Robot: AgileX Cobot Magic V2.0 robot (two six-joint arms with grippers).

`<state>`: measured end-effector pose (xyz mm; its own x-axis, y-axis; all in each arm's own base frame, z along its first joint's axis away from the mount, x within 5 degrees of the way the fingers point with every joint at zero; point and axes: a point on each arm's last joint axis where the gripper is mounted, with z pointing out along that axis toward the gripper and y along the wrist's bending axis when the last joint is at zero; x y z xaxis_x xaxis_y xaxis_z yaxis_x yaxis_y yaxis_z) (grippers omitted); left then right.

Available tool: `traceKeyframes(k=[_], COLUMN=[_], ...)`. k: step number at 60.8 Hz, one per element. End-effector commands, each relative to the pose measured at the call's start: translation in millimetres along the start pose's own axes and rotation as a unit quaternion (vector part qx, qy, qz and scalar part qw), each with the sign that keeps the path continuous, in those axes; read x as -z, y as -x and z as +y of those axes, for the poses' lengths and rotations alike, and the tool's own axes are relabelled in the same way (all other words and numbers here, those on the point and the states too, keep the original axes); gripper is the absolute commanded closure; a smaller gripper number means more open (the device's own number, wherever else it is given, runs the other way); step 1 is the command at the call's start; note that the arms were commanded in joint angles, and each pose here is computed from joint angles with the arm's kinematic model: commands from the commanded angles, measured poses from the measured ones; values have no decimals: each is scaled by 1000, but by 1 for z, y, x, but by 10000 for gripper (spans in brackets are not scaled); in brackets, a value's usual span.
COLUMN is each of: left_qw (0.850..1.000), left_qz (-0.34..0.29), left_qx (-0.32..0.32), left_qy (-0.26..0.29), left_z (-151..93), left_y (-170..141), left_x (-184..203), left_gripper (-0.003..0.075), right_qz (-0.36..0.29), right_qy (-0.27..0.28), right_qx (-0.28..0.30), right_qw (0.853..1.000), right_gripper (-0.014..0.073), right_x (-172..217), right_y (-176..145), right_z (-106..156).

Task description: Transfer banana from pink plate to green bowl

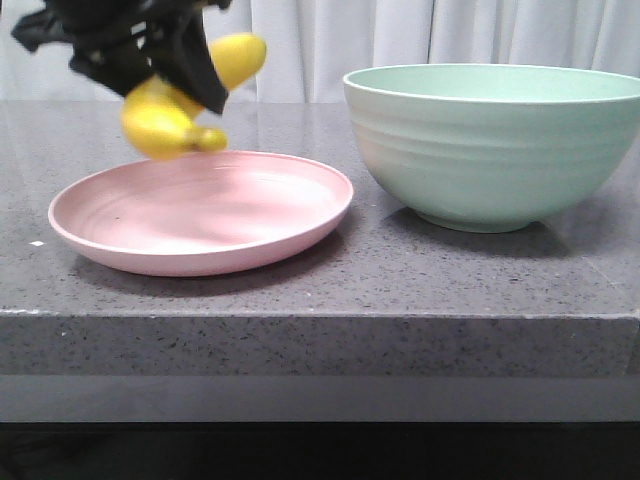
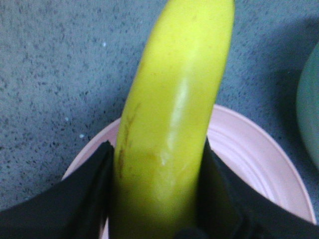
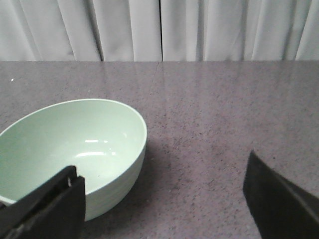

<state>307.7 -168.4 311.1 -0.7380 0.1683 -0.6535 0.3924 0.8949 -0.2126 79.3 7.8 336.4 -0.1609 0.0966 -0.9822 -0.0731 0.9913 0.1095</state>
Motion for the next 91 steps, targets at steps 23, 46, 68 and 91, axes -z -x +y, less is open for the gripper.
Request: traceKeyframes(k=[23, 46, 68, 91], left_qw=[980, 971, 970, 970], left_qz=[-130, -113, -108, -108], left_qx=[-87, -124, -120, -120], left_qy=[-123, -171, -184, -184], left_z=[-85, -117, -123, -123], left_y=[2, -13, -16, -16], left_x=[112, 117, 118, 118], left_gripper=[639, 639, 639, 639], right_qz=[25, 68, 93, 105], right_qy=[162, 317, 361, 410], right_qx=[-188, -288, -316, -312], right_qw=[968, 901, 873, 850], right_gripper=[-57, -57, -57, 102], right_x=[-26, -67, -115, -136], right_y=[41, 49, 37, 50], right_z=[34, 79, 97, 112])
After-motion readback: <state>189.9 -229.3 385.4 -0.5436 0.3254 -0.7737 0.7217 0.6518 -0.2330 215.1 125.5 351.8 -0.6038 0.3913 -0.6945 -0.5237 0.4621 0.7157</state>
